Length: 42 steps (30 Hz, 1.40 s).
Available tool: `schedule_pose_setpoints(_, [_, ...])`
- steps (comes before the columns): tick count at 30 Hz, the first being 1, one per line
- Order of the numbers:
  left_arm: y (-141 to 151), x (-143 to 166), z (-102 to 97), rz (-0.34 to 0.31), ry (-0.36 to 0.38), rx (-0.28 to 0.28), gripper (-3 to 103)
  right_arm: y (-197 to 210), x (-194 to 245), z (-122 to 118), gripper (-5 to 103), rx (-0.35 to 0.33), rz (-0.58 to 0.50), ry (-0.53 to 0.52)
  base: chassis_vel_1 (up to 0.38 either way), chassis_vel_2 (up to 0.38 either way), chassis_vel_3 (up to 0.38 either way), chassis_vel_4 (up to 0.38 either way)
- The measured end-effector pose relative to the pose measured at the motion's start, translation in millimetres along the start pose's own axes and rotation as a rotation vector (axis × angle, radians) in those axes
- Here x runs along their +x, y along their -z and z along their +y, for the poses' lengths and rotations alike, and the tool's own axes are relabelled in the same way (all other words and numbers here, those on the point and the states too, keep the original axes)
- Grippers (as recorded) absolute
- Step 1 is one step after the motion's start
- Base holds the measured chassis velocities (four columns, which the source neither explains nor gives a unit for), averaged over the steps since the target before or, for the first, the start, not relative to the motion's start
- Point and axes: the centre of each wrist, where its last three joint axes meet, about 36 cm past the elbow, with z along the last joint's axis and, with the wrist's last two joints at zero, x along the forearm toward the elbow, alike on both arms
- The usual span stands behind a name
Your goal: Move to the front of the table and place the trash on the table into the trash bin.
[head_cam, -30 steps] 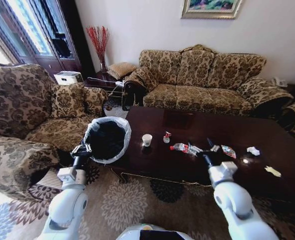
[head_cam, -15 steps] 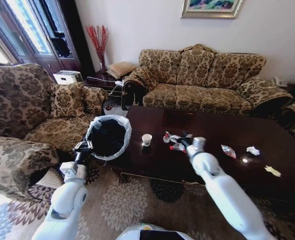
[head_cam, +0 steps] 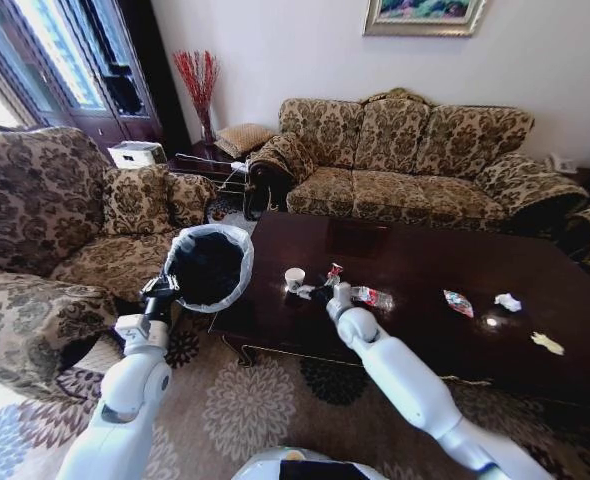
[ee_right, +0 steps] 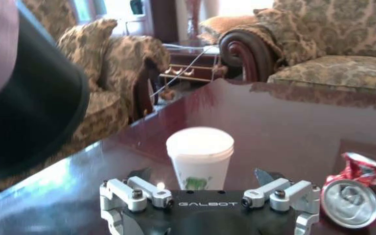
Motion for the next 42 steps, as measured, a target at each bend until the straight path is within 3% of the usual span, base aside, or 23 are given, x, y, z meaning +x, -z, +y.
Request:
schedule_pose_setpoints(2, [-0.4,0.2,-0.7,0.003,-0.004,-0.001,3,-13.2,-16.3,1.3,100,0.049,0.01,-0.008,0.0,0.0,0.0,0.0])
schedule_pose_setpoints(13, [-5.1,0.0,0.1,0.016,-0.006,-0.01,3,-14.8,-82.9,13.6,100,0.053,-0.001,0.012,0.0,0.0,0.0,0.0])
schedule_pose_setpoints(26, [-6.3,0.9,0.6,0.013,-0.026,-0.013,3,-29.5,-113.0,14.1,101,0.101,-0.019,-0.01,0.0,0.0,0.0,0.0])
schedule_pose_setpoints(28, [-6.3,1.2,0.6,0.013,-0.027,-0.013,3,-30.5,-114.0,13.7,96,0.104,-0.021,-0.012,0.0,0.0,0.0,0.0])
schedule_pose_setpoints(31, [-5.4,2.1,0.3,0.011,-0.03,-0.014,3,-32.3,-114.8,12.9,81,0.107,-0.024,-0.018,0.0,0.0,0.0,0.0])
schedule_pose_setpoints(32, [-5.4,2.1,0.3,0.011,-0.03,-0.014,3,-32.3,-114.8,12.9,81,0.107,-0.024,-0.018,0.0,0.0,0.0,0.0])
schedule_pose_setpoints(36, [-3.0,2.9,0.2,0.003,-0.034,-0.016,3,-21.1,-112.6,10.1,53,0.117,-0.061,-0.035,0.0,0.0,0.0,0.0])
schedule_pose_setpoints(42, [-3.2,3.9,0.0,-0.001,-0.036,-0.026,3,-6.1,-107.6,10.1,40,0.131,-0.096,-0.042,0.0,0.0,0.0,0.0])
